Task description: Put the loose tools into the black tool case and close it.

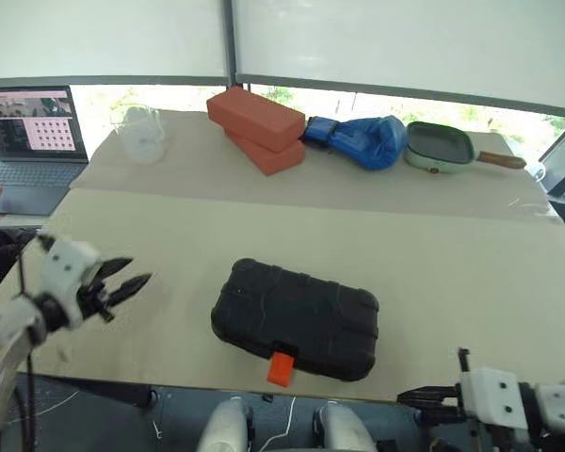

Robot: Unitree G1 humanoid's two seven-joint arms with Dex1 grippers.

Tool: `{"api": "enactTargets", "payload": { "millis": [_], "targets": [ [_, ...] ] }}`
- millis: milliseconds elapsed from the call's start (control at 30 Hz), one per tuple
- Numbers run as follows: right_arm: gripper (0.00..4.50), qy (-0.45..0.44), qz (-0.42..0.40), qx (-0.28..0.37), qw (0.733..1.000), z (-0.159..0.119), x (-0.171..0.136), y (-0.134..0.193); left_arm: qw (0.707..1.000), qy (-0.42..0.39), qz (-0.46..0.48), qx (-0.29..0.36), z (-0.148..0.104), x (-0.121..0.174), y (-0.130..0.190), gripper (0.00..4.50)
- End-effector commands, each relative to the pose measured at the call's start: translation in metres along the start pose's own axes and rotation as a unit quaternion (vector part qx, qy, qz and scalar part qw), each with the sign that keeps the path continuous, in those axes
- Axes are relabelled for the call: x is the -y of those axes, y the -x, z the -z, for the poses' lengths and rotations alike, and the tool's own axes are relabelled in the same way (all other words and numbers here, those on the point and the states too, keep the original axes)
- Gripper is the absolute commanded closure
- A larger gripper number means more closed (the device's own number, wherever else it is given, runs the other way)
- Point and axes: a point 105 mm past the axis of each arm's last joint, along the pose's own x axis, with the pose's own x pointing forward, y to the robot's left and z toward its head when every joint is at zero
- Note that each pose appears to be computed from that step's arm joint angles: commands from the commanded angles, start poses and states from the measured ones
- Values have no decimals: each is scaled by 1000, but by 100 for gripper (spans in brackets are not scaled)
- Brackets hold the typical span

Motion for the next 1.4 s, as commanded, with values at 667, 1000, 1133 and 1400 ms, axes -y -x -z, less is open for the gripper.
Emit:
{"api": "enactTargets", "payload": {
  "millis": [667,1000,1133,1400],
  "targets": [
    [450,0,152,48,987,-14,83,-20,906,-163,389,-35,-5,92,-74,447],
    [450,-26,159,38,986,-7,85,-3,950,-100,296,3,-39,57,-63,447],
    [450,-42,103,52,992,-17,66,5,944,-36,324,50,-87,60,-55,447],
    [450,-26,39,78,996,-38,55,-17,877,-170,449,4,-65,136,-75,447]
  ]
}}
